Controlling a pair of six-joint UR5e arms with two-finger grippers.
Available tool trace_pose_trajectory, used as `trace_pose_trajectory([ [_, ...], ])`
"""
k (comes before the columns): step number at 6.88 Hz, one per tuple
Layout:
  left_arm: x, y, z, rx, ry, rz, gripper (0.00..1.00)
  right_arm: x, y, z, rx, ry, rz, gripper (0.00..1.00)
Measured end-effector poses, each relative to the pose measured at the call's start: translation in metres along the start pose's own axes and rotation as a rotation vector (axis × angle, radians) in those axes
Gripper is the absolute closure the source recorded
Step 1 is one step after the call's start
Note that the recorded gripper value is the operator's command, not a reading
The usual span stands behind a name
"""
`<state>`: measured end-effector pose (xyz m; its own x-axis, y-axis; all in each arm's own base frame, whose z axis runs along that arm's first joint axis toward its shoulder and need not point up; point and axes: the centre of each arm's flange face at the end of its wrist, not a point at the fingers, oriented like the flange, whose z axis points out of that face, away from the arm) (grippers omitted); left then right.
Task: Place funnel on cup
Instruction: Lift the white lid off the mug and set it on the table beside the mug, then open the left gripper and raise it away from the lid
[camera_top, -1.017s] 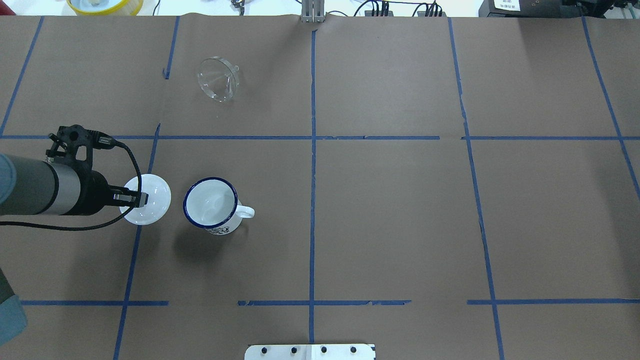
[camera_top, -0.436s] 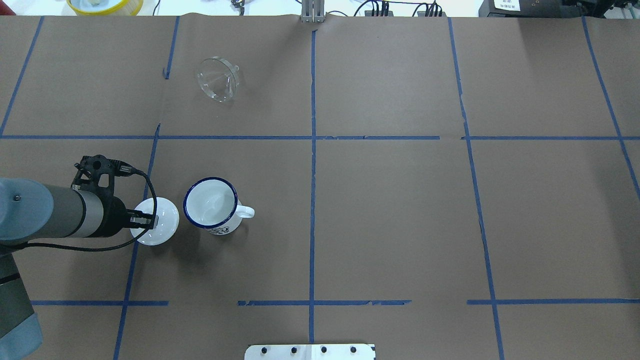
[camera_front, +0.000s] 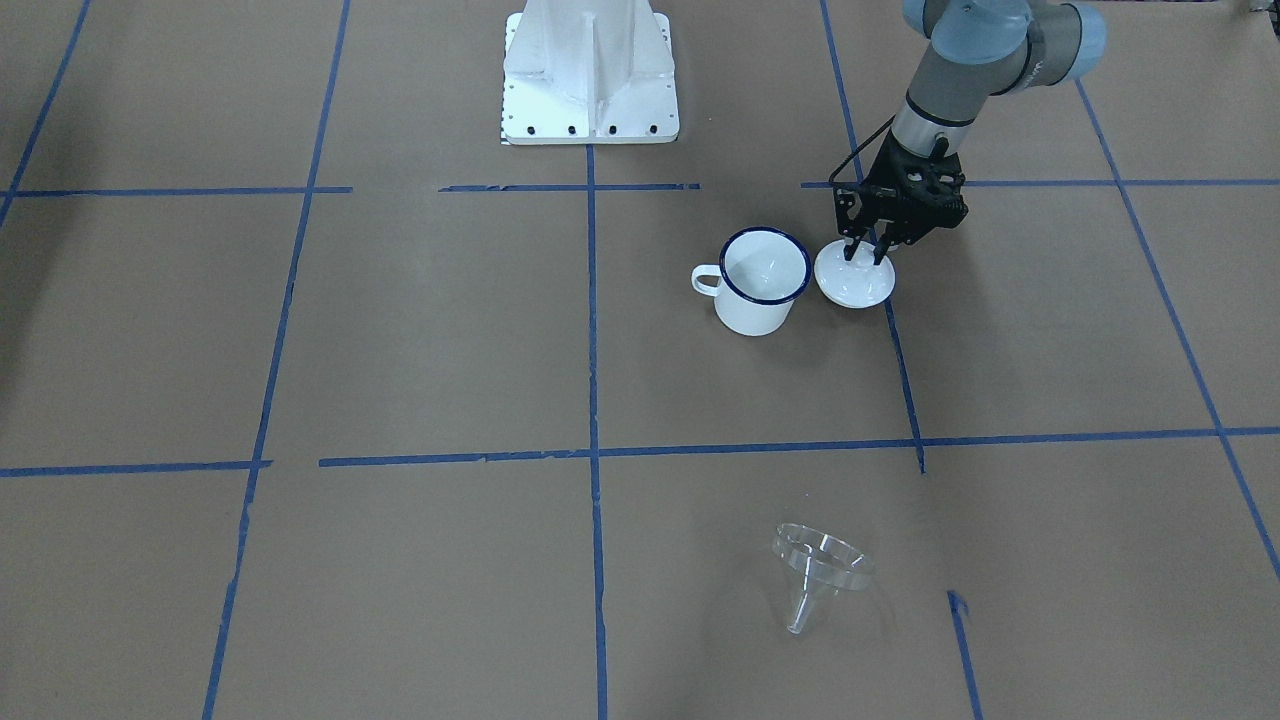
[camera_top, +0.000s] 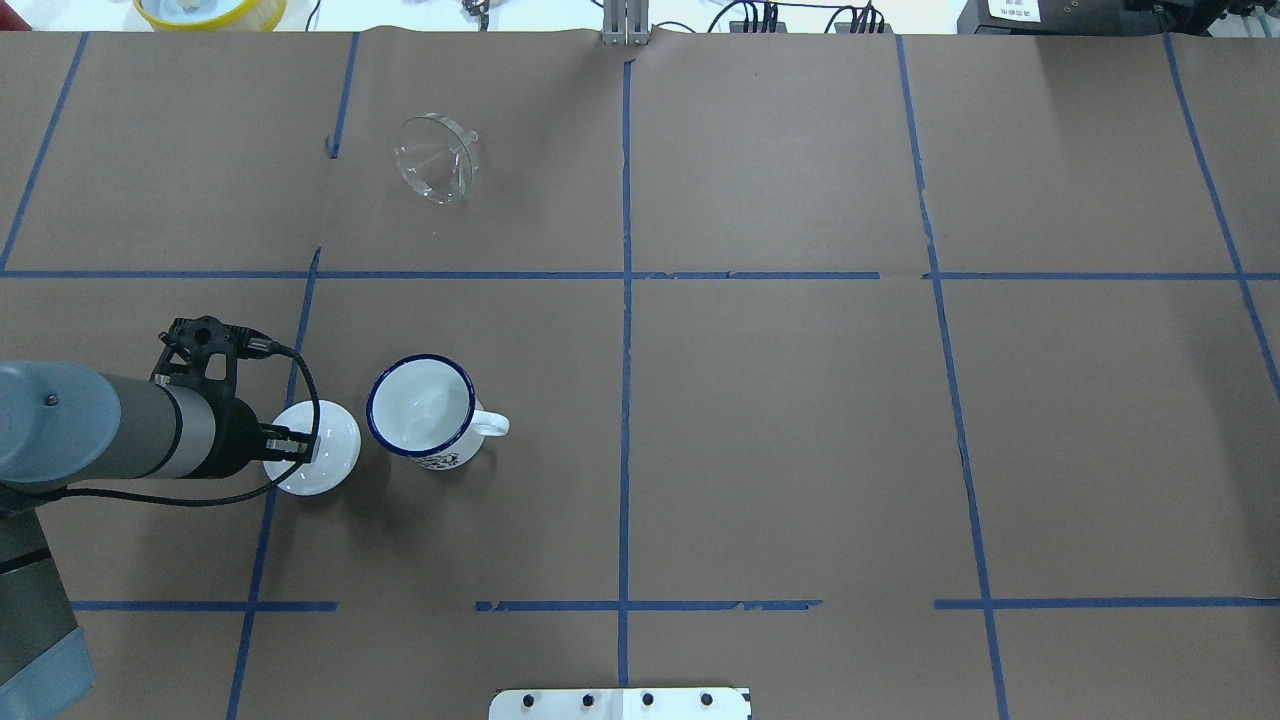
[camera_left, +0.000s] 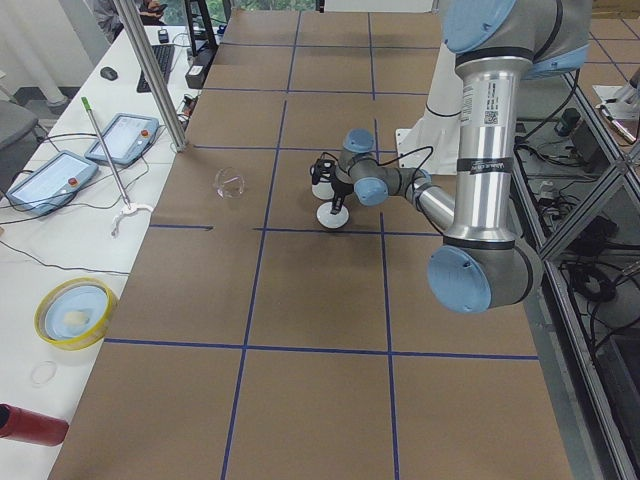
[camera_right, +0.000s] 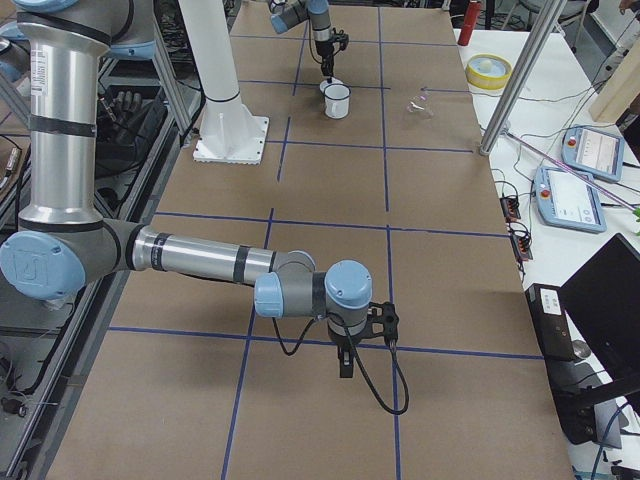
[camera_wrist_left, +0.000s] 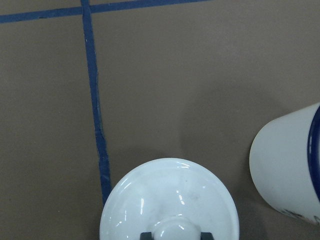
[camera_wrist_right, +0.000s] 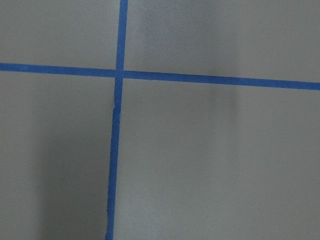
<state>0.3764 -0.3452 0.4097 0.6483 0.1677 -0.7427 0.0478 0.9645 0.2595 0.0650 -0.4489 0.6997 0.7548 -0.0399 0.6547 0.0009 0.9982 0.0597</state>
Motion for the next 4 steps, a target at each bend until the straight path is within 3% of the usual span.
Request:
trace_pose_trajectory([
  [1, 0.0004, -0.0005, 0.0026, -0.001, -0.002, 0.000, 0.07, 0.0000, 0.0000, 0.0000, 0.000, 0.000, 0.000, 0.00],
  [2, 0.0011, -0.0012, 0.0044, -0.002, -0.003, 0.001, 0.00, 0.0000, 0.0000, 0.0000, 0.000, 0.000, 0.000, 0.00],
  [4, 0.0018, -0.0047, 0.0012, 0.006, 0.002, -0.003, 0.00, 0.0000, 0.0000, 0.0000, 0.000, 0.000, 0.000, 0.00],
])
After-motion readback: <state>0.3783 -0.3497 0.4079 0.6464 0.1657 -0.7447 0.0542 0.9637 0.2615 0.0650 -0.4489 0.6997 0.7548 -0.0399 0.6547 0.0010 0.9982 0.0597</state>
